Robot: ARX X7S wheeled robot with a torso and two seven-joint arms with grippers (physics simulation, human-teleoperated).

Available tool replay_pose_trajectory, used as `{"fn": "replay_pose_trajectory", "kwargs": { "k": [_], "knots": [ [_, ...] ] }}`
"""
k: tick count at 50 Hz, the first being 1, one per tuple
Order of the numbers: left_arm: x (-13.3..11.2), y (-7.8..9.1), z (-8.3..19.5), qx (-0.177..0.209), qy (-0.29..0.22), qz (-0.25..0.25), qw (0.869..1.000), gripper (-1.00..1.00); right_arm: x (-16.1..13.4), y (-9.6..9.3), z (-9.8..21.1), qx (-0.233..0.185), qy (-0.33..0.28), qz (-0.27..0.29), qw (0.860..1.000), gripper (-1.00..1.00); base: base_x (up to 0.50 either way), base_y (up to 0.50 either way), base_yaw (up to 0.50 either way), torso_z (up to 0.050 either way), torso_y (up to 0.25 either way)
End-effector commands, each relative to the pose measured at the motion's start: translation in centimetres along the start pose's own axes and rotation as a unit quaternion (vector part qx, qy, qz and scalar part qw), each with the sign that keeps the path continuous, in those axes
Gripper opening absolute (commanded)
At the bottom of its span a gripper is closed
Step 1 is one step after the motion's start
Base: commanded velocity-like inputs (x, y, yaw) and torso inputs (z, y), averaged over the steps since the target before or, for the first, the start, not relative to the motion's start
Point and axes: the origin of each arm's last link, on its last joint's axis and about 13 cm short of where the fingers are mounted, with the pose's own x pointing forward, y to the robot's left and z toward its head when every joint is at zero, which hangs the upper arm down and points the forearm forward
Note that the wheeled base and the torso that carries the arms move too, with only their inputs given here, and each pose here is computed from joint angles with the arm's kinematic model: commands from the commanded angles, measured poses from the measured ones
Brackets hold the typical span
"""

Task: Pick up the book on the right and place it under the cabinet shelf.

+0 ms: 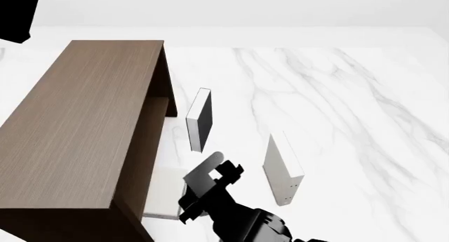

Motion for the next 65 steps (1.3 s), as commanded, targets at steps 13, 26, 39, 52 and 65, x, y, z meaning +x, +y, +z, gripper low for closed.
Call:
{"fn": "replay_pose_trajectory", "kwargs": {
  "k": [13, 26, 39, 52, 65],
  "knots": [
    [-0.6, -0.1, 0.3, 0.005, 0.0, 0.008, 1.0, 1.0, -0.3, 2.6, 0.3, 0.014, -0.007, 0.065, 0.998, 1.0, 0.0, 0.0, 0.0, 0.0, -0.001],
    [-1.6, -0.8, 0.5, 0.01, -0.002, 0.017, 1.0, 1.0, -0.6, 3.3, 0.5, 0.017, -0.018, 0.08, 0.997, 1.0, 0.0, 0.0, 0.0, 0.0, 0.0],
    [-2.7, -1.5, 0.0, 0.006, -0.008, 0.029, 1.0, 1.0, -0.6, 3.3, 0.3, 0.019, -0.023, 0.083, 0.996, 1.0, 0.0, 0.0, 0.0, 0.0, -0.001],
    [-3.6, -2.7, -0.2, 0.007, -0.016, 0.036, 0.999, 1.0, -0.5, 3.2, 0.4, 0.006, -0.034, 0.092, 0.995, 1.0, 0.0, 0.0, 0.0, 0.0, 0.0],
    [-4.0, -2.6, -0.2, 0.005, -0.018, 0.045, 0.999, 1.0, -0.3, 2.7, 0.8, -0.006, -0.043, 0.095, 0.995, 1.0, 0.0, 0.0, 0.0, 0.0, 0.0]
  ]
}}
